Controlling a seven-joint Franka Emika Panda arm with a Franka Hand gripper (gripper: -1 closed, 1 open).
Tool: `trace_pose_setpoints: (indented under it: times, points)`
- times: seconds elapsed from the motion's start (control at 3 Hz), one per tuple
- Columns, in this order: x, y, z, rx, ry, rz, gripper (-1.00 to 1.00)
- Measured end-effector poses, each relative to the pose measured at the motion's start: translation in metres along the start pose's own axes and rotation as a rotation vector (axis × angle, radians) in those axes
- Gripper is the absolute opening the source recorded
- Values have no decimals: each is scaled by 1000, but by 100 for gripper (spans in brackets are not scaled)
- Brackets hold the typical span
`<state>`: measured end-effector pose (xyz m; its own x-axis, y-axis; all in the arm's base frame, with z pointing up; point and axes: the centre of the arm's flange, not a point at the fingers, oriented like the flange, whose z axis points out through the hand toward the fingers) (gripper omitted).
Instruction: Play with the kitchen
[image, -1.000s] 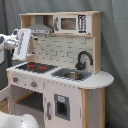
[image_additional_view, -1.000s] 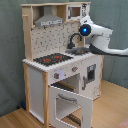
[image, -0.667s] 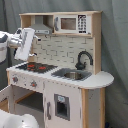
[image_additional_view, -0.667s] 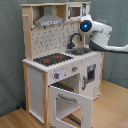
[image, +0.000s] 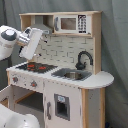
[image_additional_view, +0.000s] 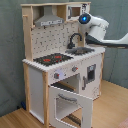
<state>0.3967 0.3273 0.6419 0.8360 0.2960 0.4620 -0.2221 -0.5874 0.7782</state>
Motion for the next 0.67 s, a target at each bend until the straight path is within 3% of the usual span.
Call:
trace_pose_setpoints:
  times: [0.67]
  points:
    - [21,-2,51,233,-104,125,100]
